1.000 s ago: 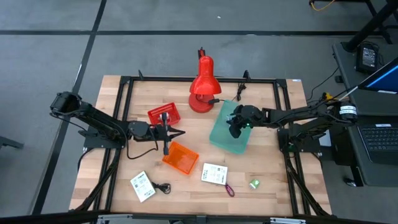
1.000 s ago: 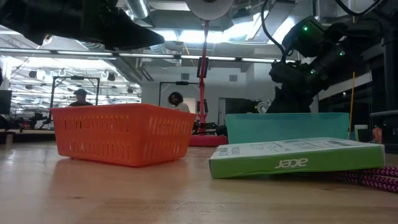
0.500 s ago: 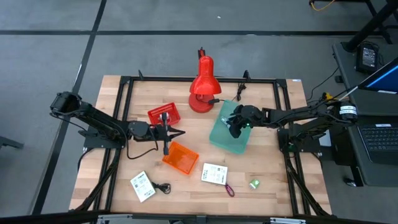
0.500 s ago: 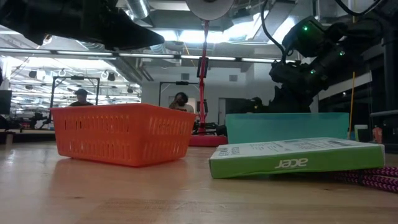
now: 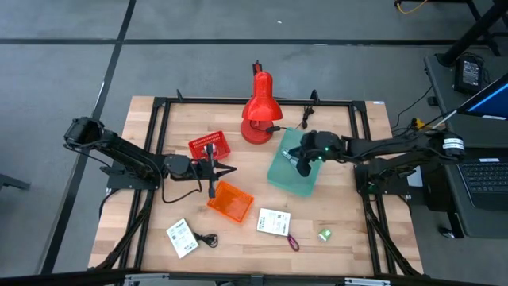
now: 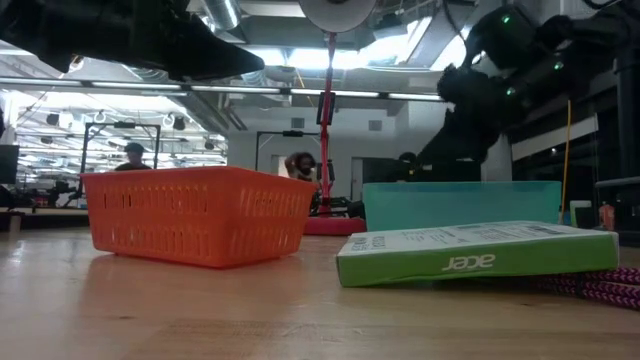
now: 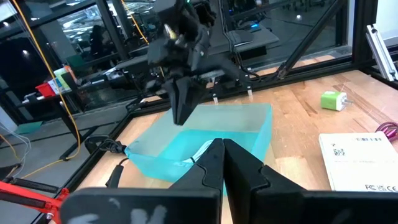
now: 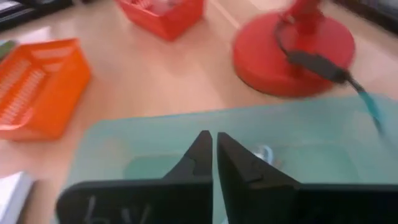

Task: Pick and place items into bin
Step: Put the left white card reader box into the orange bin

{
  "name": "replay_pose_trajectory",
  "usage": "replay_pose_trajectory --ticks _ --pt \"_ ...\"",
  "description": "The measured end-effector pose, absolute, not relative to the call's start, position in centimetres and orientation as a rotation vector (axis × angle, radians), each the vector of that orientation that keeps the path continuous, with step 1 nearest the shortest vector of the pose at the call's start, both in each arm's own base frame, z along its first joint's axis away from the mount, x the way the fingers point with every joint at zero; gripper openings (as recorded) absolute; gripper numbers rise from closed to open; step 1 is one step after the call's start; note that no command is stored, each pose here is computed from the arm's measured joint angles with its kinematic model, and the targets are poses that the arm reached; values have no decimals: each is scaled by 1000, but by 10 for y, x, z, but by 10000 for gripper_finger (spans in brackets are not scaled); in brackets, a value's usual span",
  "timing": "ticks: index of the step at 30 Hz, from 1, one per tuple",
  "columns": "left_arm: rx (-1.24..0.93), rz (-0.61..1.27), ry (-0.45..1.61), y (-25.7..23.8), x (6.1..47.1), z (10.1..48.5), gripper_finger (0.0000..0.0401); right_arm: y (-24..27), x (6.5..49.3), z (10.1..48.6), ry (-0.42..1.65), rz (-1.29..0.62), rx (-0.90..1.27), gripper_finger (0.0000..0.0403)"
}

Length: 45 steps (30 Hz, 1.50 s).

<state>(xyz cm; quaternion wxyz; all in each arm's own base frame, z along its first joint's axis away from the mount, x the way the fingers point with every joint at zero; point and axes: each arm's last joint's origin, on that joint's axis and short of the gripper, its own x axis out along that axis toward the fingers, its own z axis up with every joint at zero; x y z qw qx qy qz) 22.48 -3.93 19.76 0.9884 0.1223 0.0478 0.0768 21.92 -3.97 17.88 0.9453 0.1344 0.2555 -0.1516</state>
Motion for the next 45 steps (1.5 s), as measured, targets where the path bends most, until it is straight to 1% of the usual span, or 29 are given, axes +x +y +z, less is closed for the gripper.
replay_pose_trajectory --ticks 4,8,11,15,17,20,24,32,37,41,45 --pt "244 153 95 -39 225 198 4 -31 219 186 487 -258 232 7" --pt "238 126 92 -40 225 198 8 -21 221 189 462 -199 172 1" --pt "185 54 84 -42 225 198 8 -12 225 194 411 -139 88 3" --pt "114 -45 78 -46 225 197 8 1 230 205 291 -58 -32 1" --pt "104 -52 79 -46 225 197 9 6 230 209 254 -35 -48 2" --pt "95 -53 114 -46 225 194 17 11 230 209 251 -12 -44 1" --pt "97 -55 169 -45 224 189 47 16 230 209 252 8 -46 2" --pt "73 -67 174 -46 224 188 138 17 230 209 250 2 42 3" --pt "126 -69 174 -46 224 188 187 17 230 209 251 1 53 1" --pt "181 -72 172 -46 224 188 216 17 230 209 251 -2 53 4" --pt "234 -59 171 -45 224 188 232 17 230 209 251 -7 89 4"
